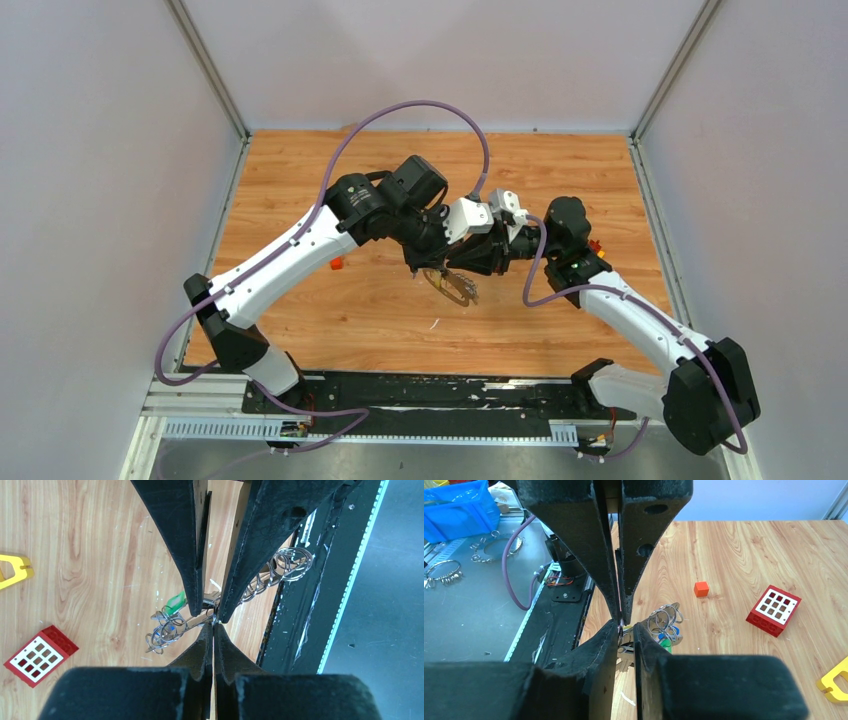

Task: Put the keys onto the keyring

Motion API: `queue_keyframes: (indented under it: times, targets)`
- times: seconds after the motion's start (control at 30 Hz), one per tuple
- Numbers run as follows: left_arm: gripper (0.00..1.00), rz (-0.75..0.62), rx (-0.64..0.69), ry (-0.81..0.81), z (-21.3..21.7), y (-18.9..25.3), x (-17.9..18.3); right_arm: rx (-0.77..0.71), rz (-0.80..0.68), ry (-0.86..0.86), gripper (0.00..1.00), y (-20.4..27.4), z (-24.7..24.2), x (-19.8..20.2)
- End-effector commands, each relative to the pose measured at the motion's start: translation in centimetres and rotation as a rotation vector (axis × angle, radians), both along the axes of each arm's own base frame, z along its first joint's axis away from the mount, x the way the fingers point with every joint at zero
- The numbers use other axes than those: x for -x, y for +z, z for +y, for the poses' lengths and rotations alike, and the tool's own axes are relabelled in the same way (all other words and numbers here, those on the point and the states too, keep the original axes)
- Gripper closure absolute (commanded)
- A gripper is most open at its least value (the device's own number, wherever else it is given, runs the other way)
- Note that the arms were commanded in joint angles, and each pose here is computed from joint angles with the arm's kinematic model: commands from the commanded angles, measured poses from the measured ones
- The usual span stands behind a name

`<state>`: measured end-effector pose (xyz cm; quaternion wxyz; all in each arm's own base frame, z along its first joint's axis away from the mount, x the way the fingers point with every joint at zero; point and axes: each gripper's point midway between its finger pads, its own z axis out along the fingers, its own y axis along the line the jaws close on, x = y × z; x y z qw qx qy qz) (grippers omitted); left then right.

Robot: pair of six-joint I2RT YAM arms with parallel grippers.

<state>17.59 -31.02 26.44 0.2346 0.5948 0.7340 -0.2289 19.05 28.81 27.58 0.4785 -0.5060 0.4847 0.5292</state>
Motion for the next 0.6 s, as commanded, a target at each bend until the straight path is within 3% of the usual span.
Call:
queue_keyframes:
  times: [0.0,0.57]
  targets:
    - [1.00,-0.023,0.096,-0.013,-0.67,2.34,0.53,-0.007,-0.016,0.033,0.82,0.34,0.41,0.50]
    - [1.00,-0.019,0.099,-0.015,-0.88,2.23,0.49,-0.003,-0.013,0.054,0.83,0.34,0.83,0.91]
